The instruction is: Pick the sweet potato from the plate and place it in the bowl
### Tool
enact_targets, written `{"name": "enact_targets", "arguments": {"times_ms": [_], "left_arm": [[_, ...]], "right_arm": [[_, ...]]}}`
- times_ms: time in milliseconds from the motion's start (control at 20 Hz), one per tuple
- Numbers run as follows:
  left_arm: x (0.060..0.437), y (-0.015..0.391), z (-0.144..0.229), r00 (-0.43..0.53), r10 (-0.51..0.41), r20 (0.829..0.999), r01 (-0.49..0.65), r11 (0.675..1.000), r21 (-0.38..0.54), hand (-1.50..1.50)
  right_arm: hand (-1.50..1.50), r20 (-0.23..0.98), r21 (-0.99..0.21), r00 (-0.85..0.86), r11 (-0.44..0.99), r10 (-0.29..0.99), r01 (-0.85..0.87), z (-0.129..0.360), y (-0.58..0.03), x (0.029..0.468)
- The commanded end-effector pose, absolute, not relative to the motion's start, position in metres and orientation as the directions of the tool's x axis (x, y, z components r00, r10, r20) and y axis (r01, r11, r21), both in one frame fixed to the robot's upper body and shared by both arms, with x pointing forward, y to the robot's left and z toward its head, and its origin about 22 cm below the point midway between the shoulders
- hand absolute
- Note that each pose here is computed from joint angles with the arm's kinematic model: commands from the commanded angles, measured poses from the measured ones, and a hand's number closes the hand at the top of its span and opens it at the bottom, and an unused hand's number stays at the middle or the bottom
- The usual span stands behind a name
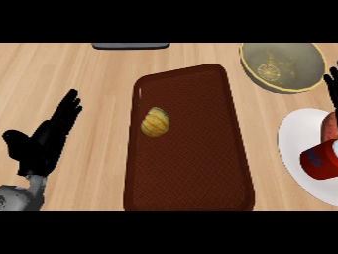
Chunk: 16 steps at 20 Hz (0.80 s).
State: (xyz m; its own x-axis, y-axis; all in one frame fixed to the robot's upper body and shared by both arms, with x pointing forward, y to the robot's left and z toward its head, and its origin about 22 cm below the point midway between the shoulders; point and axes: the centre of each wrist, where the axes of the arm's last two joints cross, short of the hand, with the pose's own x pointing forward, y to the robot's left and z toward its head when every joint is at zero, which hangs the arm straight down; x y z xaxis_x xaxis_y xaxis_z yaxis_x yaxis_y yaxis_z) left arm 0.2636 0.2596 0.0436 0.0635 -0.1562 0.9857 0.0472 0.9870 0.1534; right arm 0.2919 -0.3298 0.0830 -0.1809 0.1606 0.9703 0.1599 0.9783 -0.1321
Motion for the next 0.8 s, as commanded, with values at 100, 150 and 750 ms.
{"name": "enact_targets", "arguments": {"times_ms": [100, 150, 750], "left_arm": [[0.265, 0.237, 0.040, 0.061, -0.064, 0.996, 0.107, 0.993, 0.057, 0.00], [0.263, 0.230, 0.045, 0.045, -0.055, 0.997, 0.135, 0.990, 0.049, 0.00], [0.256, 0.202, 0.030, 0.087, 0.081, 0.993, 0.239, 0.966, -0.100, 0.00]], "right_arm": [[1.50, 0.944, -0.266, -0.081, 0.883, 0.320, 0.387, 0.063, -0.376, 0.260], [1.50, 0.917, -0.324, -0.064, 0.829, 0.393, 0.457, 0.078, -0.387, 0.258], [-1.50, 0.748, -0.599, 0.213, 0.500, 0.629, 0.625, 0.029, -0.369, 0.208]]}}
